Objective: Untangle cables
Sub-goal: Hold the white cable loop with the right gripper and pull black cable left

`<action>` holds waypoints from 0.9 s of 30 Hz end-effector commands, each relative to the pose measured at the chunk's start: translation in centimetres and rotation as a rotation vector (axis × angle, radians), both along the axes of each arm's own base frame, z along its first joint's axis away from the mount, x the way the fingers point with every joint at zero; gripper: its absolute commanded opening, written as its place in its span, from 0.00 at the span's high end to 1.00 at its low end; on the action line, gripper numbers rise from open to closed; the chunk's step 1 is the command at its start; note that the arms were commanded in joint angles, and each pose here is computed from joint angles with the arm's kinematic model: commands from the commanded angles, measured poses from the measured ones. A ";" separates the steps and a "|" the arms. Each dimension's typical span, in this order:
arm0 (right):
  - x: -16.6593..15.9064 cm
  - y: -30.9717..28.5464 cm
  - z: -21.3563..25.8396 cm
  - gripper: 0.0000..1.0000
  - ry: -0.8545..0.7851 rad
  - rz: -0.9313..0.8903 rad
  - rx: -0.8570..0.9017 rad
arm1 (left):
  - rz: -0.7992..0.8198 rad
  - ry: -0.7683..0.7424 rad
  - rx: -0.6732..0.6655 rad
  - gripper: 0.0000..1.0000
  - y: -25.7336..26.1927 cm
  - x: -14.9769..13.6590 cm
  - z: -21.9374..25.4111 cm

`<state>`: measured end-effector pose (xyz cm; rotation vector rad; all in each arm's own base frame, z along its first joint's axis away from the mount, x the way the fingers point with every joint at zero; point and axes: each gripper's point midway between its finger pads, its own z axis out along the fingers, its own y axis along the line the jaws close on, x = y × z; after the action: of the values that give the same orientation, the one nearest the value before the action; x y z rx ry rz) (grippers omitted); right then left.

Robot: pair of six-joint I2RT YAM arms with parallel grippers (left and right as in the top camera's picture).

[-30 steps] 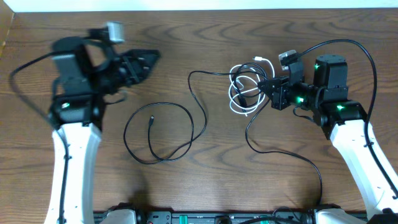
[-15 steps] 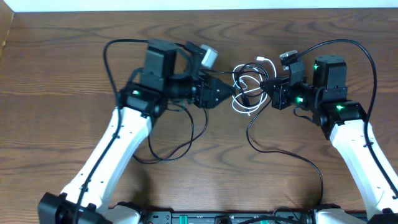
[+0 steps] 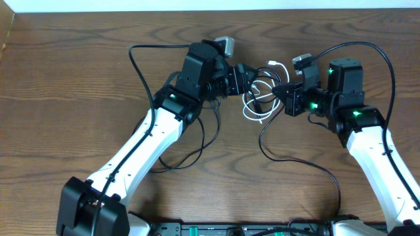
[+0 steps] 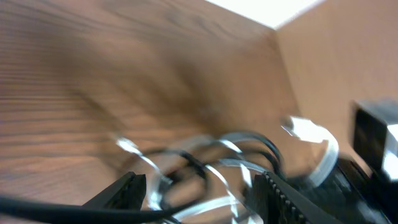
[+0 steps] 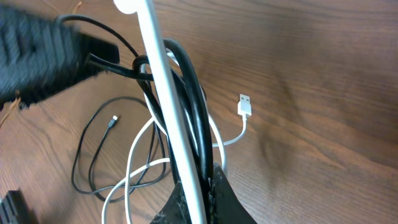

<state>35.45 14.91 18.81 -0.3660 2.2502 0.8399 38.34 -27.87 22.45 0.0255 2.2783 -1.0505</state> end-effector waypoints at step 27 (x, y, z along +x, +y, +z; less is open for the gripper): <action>1.5 -5.8 -3.0 0.99 0.114 -0.369 -0.208 | 0.015 -0.223 -0.539 0.93 2.6 1.2 17.0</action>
<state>36.26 10.63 15.82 -0.0924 2.4093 0.5581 41.43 -26.87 33.79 -0.1207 1.8522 -1.3928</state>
